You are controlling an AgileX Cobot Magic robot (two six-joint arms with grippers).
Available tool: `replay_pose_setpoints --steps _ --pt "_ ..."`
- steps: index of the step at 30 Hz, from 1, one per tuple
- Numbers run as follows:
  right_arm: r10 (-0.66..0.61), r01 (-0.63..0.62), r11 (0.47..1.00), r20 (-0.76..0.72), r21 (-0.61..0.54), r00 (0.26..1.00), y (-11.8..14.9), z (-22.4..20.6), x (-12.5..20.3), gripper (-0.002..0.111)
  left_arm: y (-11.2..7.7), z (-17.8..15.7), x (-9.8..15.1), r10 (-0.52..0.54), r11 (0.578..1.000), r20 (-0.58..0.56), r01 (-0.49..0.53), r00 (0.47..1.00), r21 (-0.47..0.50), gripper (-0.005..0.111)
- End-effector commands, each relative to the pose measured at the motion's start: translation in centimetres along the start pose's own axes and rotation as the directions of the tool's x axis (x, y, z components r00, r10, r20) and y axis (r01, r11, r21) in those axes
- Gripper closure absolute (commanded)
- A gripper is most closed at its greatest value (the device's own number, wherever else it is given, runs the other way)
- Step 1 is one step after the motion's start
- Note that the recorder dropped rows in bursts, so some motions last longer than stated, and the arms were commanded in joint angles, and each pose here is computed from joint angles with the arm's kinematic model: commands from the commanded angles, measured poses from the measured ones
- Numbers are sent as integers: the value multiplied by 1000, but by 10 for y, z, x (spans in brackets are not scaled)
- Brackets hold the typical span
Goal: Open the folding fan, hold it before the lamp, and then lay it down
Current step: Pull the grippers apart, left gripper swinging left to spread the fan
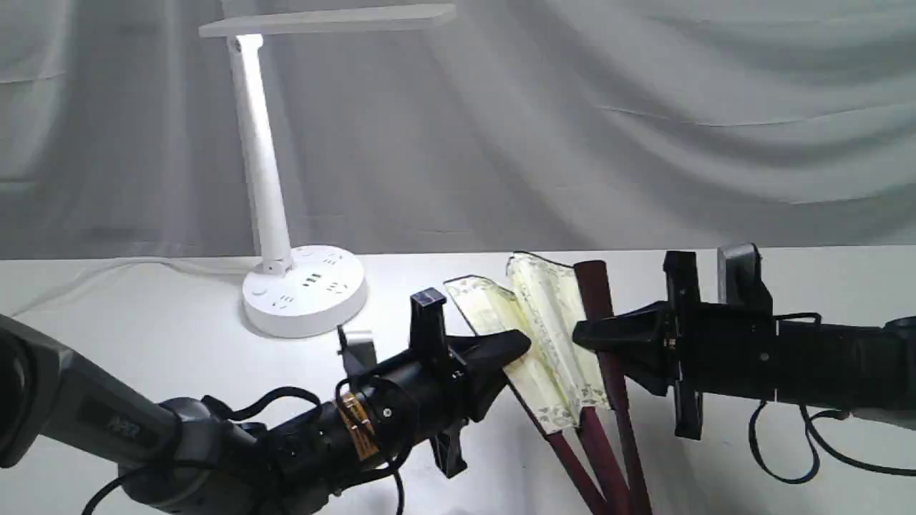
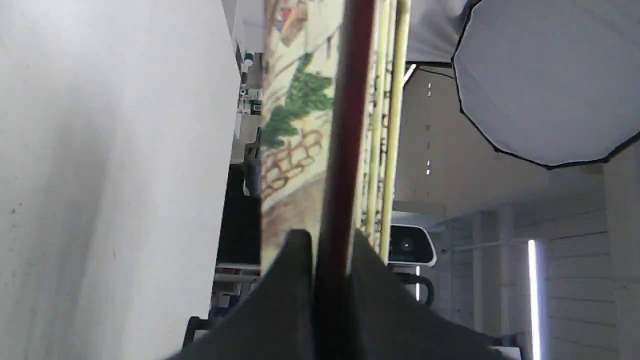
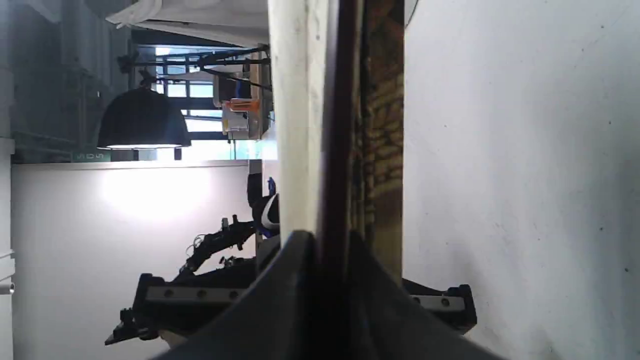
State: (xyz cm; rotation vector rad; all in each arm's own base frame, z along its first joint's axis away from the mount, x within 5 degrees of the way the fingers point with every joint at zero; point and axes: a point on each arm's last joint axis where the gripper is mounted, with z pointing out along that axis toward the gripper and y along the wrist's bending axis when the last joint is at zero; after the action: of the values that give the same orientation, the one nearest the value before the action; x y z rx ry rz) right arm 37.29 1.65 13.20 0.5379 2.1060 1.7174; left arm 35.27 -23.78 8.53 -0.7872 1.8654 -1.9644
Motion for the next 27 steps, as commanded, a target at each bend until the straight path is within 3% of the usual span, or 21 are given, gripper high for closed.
replay_pose_setpoints --steps 1,16,27 --pt "-48 48 998 0 38 999 -3 -3 -2 108 -10 -1 -12 -86 993 112 75 990 94 107" --pt "-40 33 995 75 89 996 -11 -19 -14 108 -13 -3 -22 -129 985 217 100 968 143 107" --pt "-17 7 998 160 58 987 -15 -54 -30 108 -36 -8 -34 -36 980 388 -45 921 196 107"
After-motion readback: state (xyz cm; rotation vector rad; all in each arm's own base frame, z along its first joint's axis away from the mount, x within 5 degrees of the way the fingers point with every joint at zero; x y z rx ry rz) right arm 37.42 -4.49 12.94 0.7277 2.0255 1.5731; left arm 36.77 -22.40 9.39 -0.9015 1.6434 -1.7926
